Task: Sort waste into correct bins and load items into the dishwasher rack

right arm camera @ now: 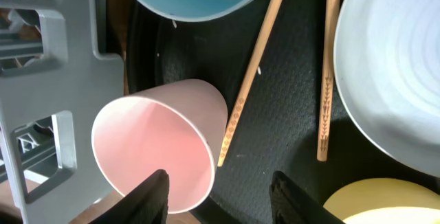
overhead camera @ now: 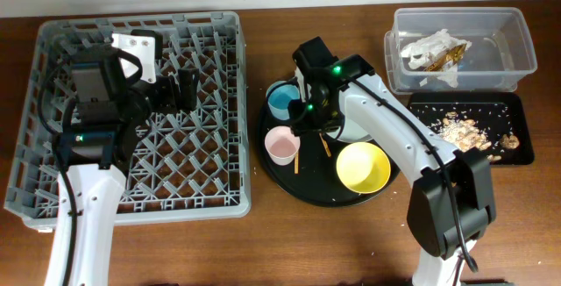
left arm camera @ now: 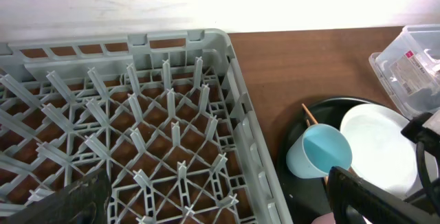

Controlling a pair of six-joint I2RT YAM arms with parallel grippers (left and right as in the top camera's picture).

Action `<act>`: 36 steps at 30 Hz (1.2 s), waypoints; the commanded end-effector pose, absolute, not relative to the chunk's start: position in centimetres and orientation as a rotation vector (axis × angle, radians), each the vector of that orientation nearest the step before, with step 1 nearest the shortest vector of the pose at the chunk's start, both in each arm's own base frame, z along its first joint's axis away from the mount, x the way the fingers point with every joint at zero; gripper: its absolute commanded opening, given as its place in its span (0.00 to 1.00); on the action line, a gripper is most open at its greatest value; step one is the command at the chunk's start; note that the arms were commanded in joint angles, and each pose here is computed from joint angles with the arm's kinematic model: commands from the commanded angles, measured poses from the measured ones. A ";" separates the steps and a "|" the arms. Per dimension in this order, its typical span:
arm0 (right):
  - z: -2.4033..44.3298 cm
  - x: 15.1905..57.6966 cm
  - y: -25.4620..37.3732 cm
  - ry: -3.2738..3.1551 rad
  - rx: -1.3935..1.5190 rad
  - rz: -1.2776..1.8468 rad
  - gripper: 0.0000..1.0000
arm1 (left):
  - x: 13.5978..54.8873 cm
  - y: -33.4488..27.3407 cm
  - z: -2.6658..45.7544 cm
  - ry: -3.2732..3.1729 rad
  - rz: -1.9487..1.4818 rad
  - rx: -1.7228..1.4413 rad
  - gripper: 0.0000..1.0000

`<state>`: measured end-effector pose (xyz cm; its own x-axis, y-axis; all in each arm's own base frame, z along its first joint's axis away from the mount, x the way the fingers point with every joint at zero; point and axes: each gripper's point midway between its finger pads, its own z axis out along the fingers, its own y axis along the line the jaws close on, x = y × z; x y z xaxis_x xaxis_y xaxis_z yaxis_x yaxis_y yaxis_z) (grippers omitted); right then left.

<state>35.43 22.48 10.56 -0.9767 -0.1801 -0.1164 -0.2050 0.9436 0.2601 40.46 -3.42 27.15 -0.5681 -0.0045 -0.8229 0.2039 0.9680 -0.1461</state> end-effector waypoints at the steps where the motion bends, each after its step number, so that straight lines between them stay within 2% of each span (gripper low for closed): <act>1: 8.6 34.4 22.8 3.054 -0.343 0.402 0.49 | 40.7 -3.6 28.1 2.137 -0.281 0.161 1.00; 4: 7.9 34.1 23.3 3.047 -0.363 0.405 0.40 | 40.7 -3.6 28.1 2.137 -0.280 0.161 1.00; 9: 6.8 33.9 23.1 3.055 -0.350 0.403 0.37 | 40.3 -3.8 27.7 2.156 -0.296 0.164 1.00; 10: 6.2 33.8 23.1 3.056 -0.344 0.405 0.34 | 40.3 -3.8 27.7 2.157 -0.296 0.164 0.99; 12: 5.7 33.8 23.1 3.055 -0.310 0.409 0.23 | 40.2 -3.8 27.4 2.168 -0.298 0.162 1.00; 14: 5.6 33.8 23.1 3.054 -0.305 0.410 0.04 | 40.0 -3.8 27.2 2.180 -0.301 0.161 1.00; 16: 6.4 33.7 23.6 3.045 -0.306 0.478 0.04 | 39.8 -4.1 27.1 2.186 -0.324 0.170 1.00; 18: 10.8 34.3 23.8 2.940 -0.326 0.663 0.04 | 39.4 -5.7 27.5 2.170 -0.429 0.222 1.00; 20: 18.8 35.1 21.1 2.719 -0.333 0.815 0.04 | 37.3 -10.4 29.0 2.108 -0.818 0.342 1.00; 22: 23.3 35.6 17.7 2.573 -0.310 0.875 0.04 | 34.9 -13.9 30.1 2.027 -1.183 0.481 1.00; 24: 24.4 35.8 17.0 2.502 -0.361 0.987 0.04 | 33.3 -15.7 31.3 1.887 -1.502 0.614 1.00; 25: 26.2 35.5 17.7 2.379 -0.468 1.166 0.04 | 32.6 -16.1 31.9 1.751 -1.732 0.707 1.00; 26: 28.0 35.2 18.1 2.260 -0.548 1.279 0.04 | 33.6 -16.1 30.2 1.812 -1.796 0.633 1.00; 28: 29.2 35.5 18.2 2.179 -0.578 1.331 0.04 | 34.4 -16.5 28.3 1.866 -1.859 0.575 1.00; 31: 30.5 35.5 20.0 2.069 -0.678 1.396 0.04 | 34.0 -18.5 27.8 1.857 -1.886 0.649 1.00; 36: 29.0 36.5 24.0 2.156 -0.645 1.308 0.04 | 33.3 -20.5 28.3 1.897 -1.958 0.666 0.99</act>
<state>35.84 22.86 29.28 -0.7304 -0.1346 -0.6696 -0.6615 0.3836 0.6444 33.53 -20.38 27.71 -0.8084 0.0712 -0.5843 0.5835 -0.0336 -0.8114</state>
